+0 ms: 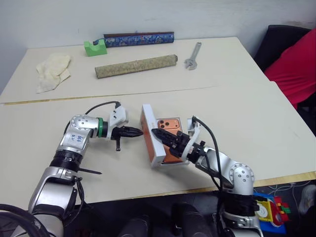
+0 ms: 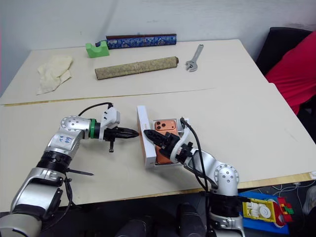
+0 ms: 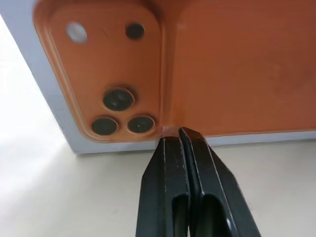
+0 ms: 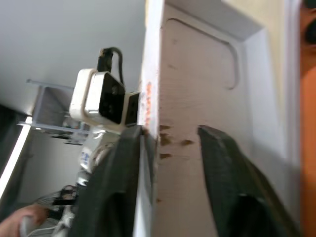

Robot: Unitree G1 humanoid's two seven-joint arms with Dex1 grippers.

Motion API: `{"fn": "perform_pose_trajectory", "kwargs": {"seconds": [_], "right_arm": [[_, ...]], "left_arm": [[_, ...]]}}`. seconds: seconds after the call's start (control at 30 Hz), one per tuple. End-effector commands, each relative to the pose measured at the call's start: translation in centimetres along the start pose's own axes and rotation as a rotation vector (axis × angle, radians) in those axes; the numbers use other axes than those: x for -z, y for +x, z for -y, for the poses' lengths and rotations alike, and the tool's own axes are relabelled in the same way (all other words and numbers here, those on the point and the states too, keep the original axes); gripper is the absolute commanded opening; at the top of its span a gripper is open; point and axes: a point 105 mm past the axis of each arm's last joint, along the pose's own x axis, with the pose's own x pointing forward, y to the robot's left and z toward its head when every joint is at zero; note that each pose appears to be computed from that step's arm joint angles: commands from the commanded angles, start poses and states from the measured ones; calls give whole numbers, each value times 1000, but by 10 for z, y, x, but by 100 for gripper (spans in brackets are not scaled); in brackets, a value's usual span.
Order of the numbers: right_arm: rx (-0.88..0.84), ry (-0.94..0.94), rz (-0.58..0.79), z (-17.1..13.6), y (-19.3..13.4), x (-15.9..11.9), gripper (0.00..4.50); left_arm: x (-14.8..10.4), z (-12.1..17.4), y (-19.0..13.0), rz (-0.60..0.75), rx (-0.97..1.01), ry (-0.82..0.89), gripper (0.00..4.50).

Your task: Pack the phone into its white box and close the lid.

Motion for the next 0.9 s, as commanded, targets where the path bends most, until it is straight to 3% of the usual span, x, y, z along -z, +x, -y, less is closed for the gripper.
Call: {"fn": "perform_pose_trajectory", "kwargs": {"seconds": [0.03,0.23,0.43,0.57,0.8,0.9], "right_arm": [[-13,-136,53,-12,-25,-19,310],[-15,-405,34,-30,-84,-40,310],[45,-698,-157,-27,-103,-19,310],[48,-926,-215,-21,-85,-9,217],[-19,-1046,-263,-20,-60,3,4],[-18,-1073,-281,-17,-59,3,4]], "left_arm": [[-14,0,10,29,34,48,0],[-34,-2,37,95,65,79,0],[-55,-9,36,155,58,81,0],[-54,-12,23,156,49,56,0],[-34,-16,-1,49,46,11,0],[-26,-11,-1,19,79,2,0]]}}
